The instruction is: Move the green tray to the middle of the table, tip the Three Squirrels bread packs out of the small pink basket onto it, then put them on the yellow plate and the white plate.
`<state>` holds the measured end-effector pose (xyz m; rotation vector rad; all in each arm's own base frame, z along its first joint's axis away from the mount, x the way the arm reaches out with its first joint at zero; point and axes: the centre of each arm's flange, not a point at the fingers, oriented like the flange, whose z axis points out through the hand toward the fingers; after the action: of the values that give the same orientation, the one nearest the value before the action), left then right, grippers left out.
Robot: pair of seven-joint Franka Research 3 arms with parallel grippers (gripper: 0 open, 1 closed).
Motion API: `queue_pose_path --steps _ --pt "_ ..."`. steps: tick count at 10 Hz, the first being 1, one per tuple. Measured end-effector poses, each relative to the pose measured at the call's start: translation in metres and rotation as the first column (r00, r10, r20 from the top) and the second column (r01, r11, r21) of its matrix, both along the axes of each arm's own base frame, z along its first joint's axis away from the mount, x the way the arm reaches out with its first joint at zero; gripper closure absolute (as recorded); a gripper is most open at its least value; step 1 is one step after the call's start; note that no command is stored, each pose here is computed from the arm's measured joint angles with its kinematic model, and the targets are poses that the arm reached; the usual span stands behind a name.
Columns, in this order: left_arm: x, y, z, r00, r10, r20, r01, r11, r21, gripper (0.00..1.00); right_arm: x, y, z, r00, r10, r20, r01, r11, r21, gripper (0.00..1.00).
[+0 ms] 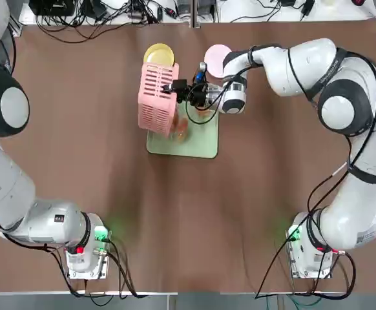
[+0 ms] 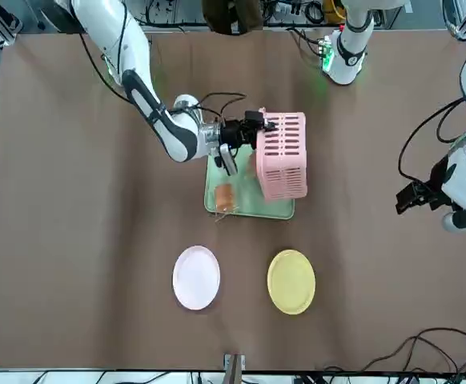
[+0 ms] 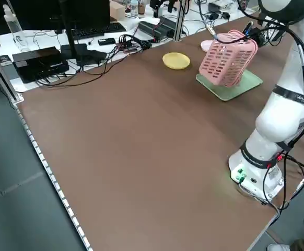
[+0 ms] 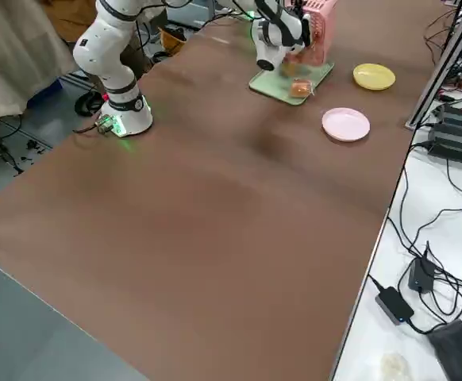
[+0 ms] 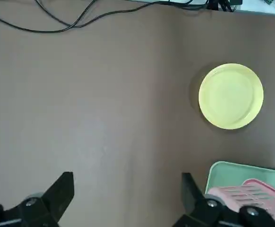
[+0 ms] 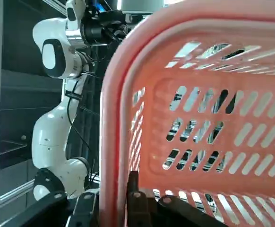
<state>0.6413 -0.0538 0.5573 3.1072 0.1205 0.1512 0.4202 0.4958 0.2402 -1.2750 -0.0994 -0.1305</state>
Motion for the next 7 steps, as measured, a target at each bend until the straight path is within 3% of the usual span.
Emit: queue_pose_path --steps 4,7 --pt "-0.0001 -0.001 -0.0001 1.0 -0.002 0.0 0.002 1.0 0.0 0.0 -0.0015 0.0013 -0.0076 1.0 -0.011 -0.029 0.012 0.999 0.045 0.94" --pt "0.0 -0.0011 -0.0001 1.0 -0.002 0.0 0.002 1.0 0.0 0.0 -0.0095 0.0065 -0.002 1.0 -0.005 -0.023 0.008 0.991 0.131 0.94"
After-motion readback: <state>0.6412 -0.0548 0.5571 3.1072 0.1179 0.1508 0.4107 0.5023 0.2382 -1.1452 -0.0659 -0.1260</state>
